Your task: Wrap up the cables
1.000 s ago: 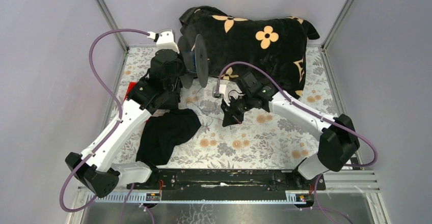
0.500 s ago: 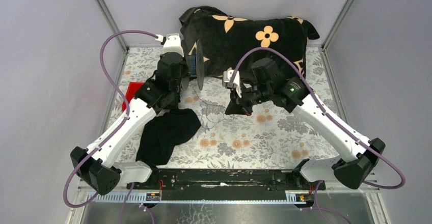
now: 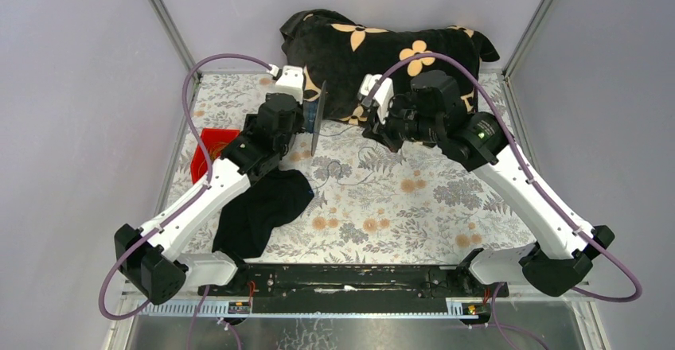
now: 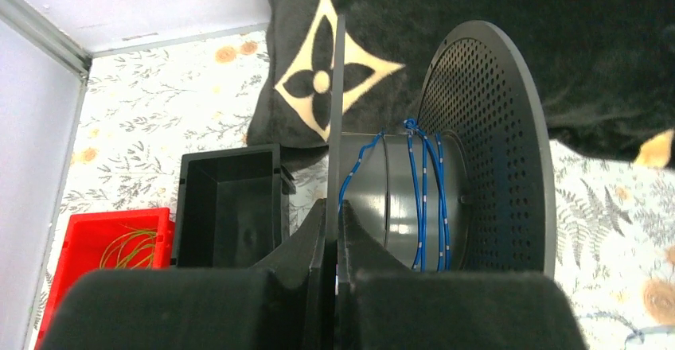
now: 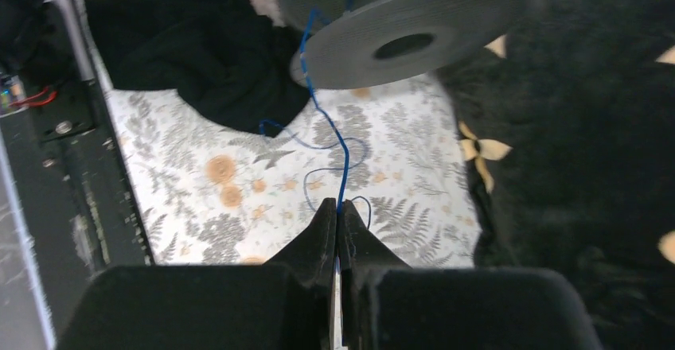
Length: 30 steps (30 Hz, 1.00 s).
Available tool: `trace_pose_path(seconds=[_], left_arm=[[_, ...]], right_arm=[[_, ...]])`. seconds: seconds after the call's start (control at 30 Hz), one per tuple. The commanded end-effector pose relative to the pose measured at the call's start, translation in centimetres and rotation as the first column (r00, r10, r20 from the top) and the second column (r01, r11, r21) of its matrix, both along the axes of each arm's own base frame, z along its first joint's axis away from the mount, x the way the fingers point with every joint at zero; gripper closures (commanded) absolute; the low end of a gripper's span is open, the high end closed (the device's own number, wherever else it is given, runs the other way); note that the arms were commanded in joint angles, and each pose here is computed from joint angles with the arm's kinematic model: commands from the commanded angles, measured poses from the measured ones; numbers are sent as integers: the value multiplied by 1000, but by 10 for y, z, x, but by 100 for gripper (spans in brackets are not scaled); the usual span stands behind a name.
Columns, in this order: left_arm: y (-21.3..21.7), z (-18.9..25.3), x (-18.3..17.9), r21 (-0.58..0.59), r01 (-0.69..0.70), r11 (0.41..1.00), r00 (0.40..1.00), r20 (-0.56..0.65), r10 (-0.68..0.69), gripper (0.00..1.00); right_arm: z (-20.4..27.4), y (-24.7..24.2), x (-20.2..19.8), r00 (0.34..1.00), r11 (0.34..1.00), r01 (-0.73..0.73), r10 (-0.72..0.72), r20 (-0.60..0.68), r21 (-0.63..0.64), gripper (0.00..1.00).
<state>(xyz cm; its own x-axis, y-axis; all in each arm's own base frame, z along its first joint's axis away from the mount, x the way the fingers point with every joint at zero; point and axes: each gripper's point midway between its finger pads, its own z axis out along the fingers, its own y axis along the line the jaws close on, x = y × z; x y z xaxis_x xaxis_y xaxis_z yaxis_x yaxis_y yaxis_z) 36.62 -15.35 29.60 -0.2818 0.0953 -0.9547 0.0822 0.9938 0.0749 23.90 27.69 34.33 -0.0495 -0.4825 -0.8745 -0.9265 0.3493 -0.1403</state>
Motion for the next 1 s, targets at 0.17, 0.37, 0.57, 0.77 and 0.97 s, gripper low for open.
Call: trace_pose_path(seconds=[0.17,0.37,0.57,0.77,0.97], left_arm=[[-31,33,-15,-40,210,977,971,125,-204,100],[-47,19,-27,0,313,950,946,84,-312,100],[-63,11,-43,33,417,908,907,48,-418,100],[-70,13,-58,13,484,875,874,50,-484,100],[-75,19,-75,-18,549,836,835,64,-547,100]], right_arm=[[63,-23,46,944,964,257,-267,197,72,100],[81,-33,66,900,939,332,-343,269,86,100],[85,-33,79,881,928,363,-371,293,84,100],[82,-36,91,864,913,399,-404,301,79,100],[74,-48,109,852,894,442,-444,277,74,100]])
